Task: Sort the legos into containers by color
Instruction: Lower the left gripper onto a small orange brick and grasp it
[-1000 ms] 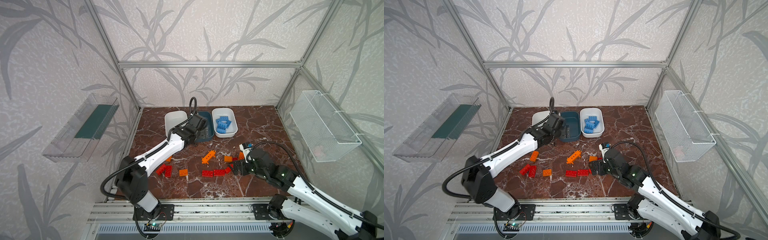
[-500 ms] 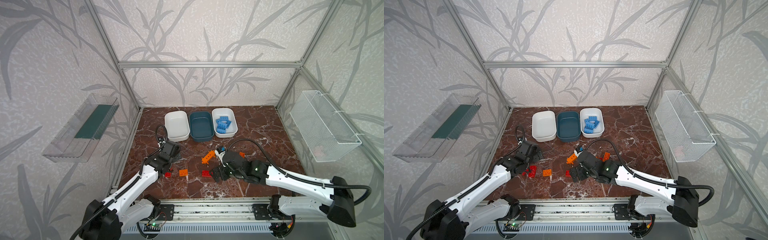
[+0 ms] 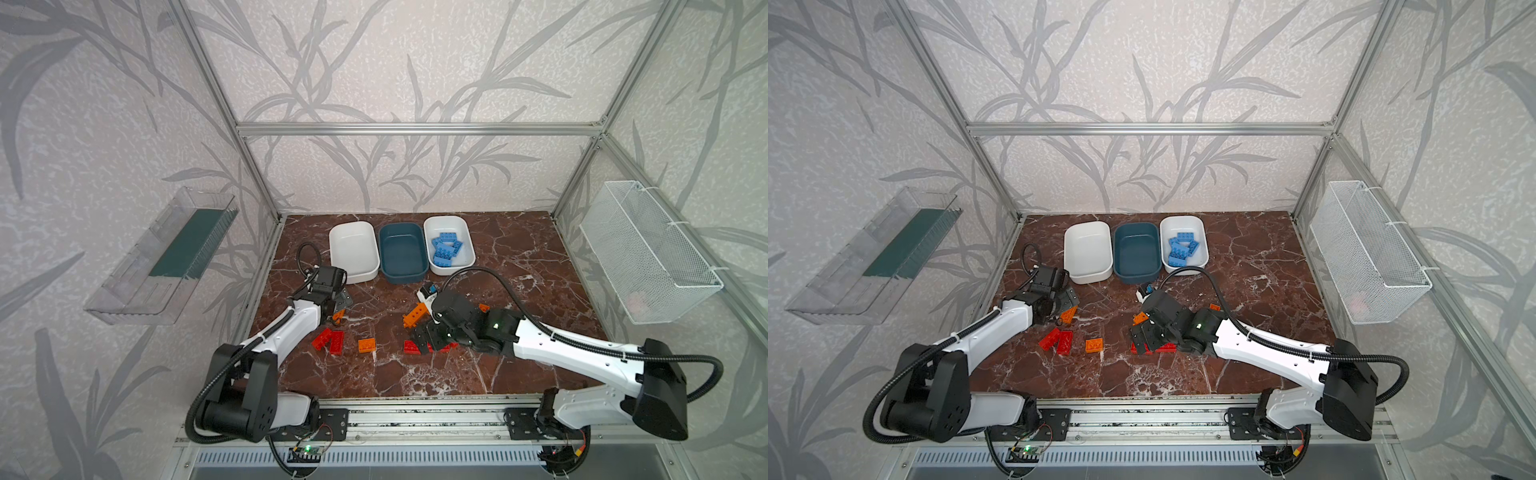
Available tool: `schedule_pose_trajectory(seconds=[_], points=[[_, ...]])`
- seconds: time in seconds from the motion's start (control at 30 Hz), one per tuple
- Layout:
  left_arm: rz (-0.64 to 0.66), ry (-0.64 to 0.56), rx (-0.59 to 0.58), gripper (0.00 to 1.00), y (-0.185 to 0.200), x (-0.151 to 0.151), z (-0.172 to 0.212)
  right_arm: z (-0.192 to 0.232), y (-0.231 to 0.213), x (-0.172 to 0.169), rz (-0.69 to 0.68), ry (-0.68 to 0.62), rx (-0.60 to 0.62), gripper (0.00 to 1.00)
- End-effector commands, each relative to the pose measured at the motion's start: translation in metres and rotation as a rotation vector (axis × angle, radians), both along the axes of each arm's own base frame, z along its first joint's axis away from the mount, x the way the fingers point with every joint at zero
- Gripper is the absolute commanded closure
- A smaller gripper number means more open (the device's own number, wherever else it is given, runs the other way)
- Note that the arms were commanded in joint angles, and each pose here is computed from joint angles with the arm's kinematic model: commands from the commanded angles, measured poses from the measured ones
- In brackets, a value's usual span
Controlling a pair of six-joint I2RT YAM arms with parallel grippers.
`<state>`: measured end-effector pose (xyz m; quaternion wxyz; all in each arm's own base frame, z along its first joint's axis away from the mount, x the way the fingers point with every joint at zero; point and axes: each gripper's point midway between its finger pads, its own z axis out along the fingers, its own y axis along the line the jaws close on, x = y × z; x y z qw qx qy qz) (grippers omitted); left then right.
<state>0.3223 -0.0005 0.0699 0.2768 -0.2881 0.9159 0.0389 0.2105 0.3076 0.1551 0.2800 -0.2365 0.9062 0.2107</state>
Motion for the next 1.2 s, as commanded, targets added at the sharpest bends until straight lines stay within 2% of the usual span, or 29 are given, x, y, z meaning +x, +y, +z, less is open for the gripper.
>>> schedule_pose_trajectory(seconds=[0.0, 0.27, 0.33, 0.43, 0.57, 0.63, 0.77, 0.9, 1.0, 1.07, 1.17], points=[[-0.017, 0.016, -0.029, 0.01, 0.0, 0.018, 0.001, 0.011, 0.003, 0.017, -0.01, -0.01, 0.057, 0.01], [0.0, 0.072, -0.044, 0.05, 0.006, 0.03, -0.025, 0.004, -0.004, 0.03, -0.033, 0.016, 0.088, 0.01], [0.007, 0.074, -0.045, 0.09, 0.008, 0.03, -0.028, 0.001, -0.006, 0.031, -0.038, 0.016, 0.088, 0.01], [0.02, 0.101, -0.047, 0.18, 0.012, 0.03, -0.036, -0.004, -0.007, 0.033, -0.044, 0.028, 0.097, 0.01], [0.024, 0.131, -0.064, 0.44, 0.013, 0.034, -0.048, -0.012, -0.008, 0.035, -0.048, 0.053, 0.102, 0.01], [0.031, 0.143, -0.063, 0.5, 0.015, 0.035, -0.053, -0.016, -0.008, 0.034, -0.049, 0.065, 0.098, 0.01], [0.038, 0.158, -0.072, 0.5, 0.017, 0.038, -0.056, -0.021, -0.012, 0.035, -0.054, 0.074, 0.091, 0.01], [0.046, 0.163, -0.06, 0.44, 0.022, 0.039, -0.054, -0.023, -0.014, 0.037, -0.065, 0.079, 0.09, 0.01], [0.061, 0.165, -0.062, 0.44, 0.027, 0.042, -0.054, -0.023, -0.014, 0.039, -0.067, 0.082, 0.091, 0.01], [0.068, 0.176, -0.068, 0.51, 0.029, 0.042, -0.055, -0.022, -0.013, 0.039, -0.066, 0.084, 0.092, 0.01], [0.067, 0.199, -0.087, 0.68, 0.026, 0.04, -0.058, -0.019, -0.014, 0.039, -0.065, 0.08, 0.093, 0.01]])
